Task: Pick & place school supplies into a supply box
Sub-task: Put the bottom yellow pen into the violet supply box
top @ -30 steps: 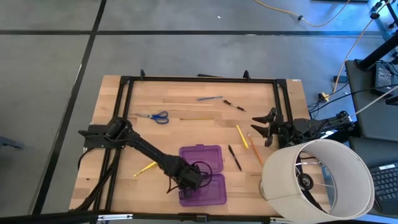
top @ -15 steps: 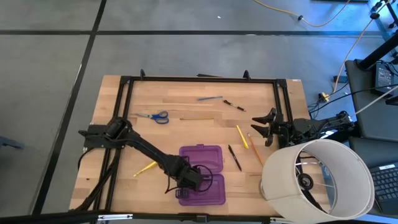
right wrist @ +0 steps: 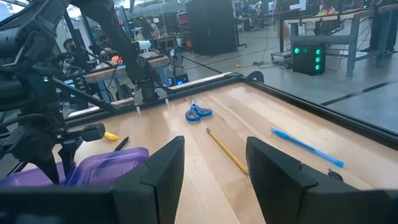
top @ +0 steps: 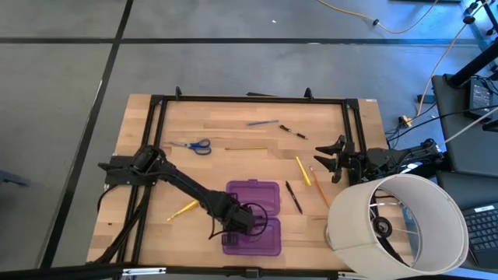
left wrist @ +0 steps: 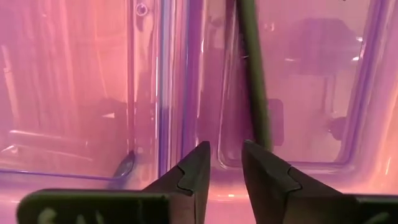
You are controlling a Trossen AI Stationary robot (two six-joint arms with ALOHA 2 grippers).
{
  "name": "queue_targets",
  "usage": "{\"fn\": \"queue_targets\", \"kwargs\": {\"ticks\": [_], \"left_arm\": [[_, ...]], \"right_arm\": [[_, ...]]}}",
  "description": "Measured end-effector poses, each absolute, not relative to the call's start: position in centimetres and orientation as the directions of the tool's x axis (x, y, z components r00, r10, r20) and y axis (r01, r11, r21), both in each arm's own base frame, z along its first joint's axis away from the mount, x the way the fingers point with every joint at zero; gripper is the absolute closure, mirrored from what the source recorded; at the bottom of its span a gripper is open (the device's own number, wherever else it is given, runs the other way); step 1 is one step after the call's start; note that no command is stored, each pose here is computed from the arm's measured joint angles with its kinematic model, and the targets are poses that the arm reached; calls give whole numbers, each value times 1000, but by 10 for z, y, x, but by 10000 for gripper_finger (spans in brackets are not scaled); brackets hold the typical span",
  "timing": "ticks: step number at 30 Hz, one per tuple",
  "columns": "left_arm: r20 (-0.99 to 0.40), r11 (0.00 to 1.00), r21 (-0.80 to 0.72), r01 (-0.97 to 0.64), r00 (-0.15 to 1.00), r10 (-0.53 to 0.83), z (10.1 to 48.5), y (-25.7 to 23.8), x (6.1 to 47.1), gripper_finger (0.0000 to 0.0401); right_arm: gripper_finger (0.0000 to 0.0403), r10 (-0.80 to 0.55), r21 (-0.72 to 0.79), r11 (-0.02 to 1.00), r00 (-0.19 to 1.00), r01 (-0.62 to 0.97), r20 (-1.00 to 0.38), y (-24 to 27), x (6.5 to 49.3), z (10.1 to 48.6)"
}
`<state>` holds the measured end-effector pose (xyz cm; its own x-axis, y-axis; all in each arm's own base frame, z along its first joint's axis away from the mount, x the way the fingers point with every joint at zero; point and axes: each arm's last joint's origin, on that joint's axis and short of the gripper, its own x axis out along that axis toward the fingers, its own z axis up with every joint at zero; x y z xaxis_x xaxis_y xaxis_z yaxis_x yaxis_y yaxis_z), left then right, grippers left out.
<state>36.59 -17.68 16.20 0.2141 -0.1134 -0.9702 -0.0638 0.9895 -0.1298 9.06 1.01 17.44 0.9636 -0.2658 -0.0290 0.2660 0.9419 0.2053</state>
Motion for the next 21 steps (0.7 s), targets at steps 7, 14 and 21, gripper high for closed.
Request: {"fn": "queue_targets", "kwargs": {"ticks": [7, 14, 21], "left_arm": [[-959, 971, -227, -72, 190, -210, 177, -172, 363, 296], [-955, 944, -247, -219, 221, -198, 226, -159, 342, 299], [-943, 934, -62, -352, 328, 61, 256, -171, 309, 307]], "right_arm": [[227, -266, 182, 946, 963, 267, -29, 10, 91, 174], [227, -266, 182, 946, 964, 267, -28, 10, 91, 174], [227, -266, 182, 946, 964, 267, -29, 10, 91, 174]]}}
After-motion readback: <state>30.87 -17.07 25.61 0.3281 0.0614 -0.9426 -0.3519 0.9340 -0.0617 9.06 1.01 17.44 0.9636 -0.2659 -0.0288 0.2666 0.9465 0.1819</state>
